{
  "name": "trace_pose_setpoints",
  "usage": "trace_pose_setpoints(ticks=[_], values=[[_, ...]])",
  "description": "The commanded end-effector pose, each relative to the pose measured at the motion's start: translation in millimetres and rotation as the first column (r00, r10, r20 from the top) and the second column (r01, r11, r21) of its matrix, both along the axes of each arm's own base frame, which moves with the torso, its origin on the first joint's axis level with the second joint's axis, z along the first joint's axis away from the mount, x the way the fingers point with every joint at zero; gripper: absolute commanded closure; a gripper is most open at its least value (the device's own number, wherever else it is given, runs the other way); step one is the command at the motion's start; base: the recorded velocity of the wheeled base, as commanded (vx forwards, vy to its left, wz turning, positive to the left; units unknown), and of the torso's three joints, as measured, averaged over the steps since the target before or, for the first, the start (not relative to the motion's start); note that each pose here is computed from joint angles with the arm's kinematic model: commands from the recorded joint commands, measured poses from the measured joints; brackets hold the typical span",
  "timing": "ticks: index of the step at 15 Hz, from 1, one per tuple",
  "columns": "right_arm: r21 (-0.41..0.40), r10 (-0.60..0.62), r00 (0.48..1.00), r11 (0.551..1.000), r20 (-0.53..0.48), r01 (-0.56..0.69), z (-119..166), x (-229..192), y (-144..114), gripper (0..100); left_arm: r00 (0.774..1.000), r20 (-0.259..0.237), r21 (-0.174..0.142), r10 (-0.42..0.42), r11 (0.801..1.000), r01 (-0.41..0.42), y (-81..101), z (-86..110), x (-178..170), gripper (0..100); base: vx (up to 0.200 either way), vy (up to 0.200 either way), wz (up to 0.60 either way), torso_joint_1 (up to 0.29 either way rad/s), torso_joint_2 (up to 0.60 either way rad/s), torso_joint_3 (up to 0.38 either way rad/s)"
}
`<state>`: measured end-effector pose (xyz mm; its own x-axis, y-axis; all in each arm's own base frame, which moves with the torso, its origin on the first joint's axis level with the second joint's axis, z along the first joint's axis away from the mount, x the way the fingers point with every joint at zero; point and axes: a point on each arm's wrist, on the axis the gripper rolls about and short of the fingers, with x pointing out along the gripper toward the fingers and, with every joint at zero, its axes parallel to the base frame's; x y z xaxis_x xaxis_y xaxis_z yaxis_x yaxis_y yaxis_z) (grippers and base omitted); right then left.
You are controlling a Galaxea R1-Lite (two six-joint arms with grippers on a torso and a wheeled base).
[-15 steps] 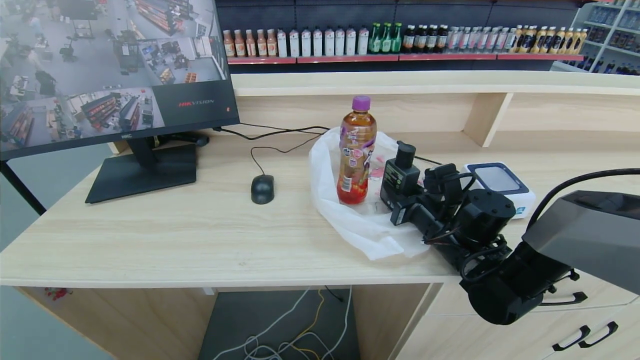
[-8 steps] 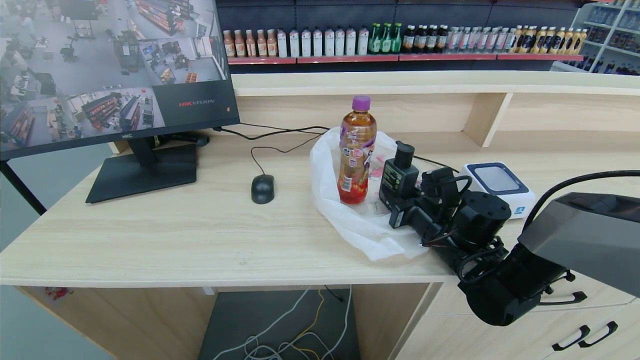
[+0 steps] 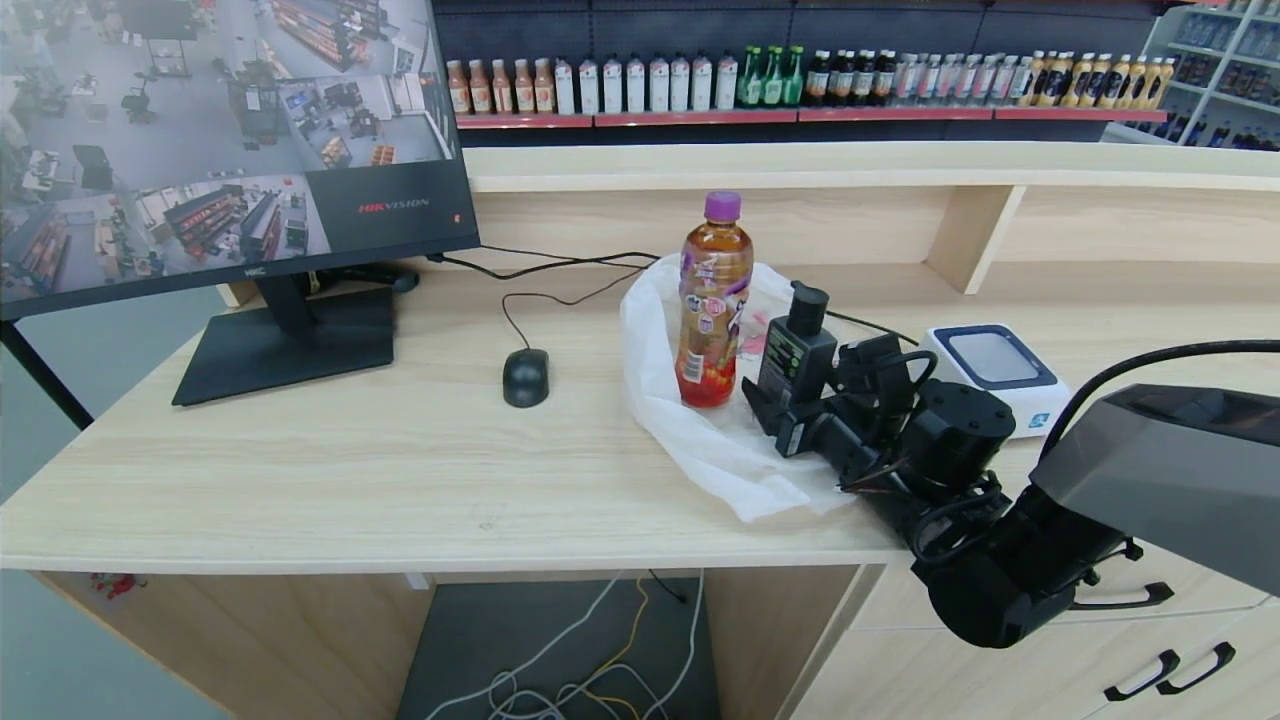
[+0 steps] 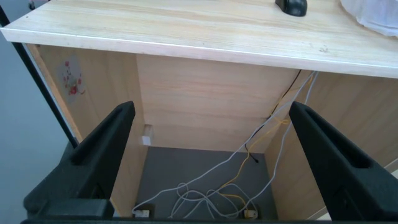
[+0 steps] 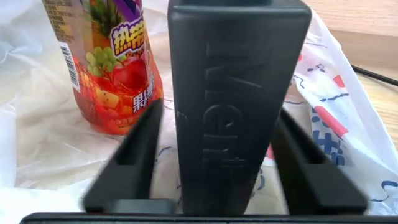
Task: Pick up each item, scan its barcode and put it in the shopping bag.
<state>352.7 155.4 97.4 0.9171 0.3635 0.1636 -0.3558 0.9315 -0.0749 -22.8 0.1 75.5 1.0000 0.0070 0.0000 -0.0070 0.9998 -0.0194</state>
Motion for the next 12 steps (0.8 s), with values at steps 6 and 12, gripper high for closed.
trace_pose_setpoints(ticks=[6,12], values=[[0.03,0.006,0.998,1.0,0.065,-0.008,26,-9,-1,0,1.0,0.0,-0.001,0.001,1.0,-0.001,0.0,0.0,0,0,0.0,0.0,0.0,0.0,0.0,0.0],[0.048,0.006,0.994,0.999,0.109,-0.011,56,-36,-12,0,1.0,0.0,-0.001,0.001,1.0,-0.001,0.0,0.0,0,0,0.0,0.0,0.0,0.0,0.0,0.0]])
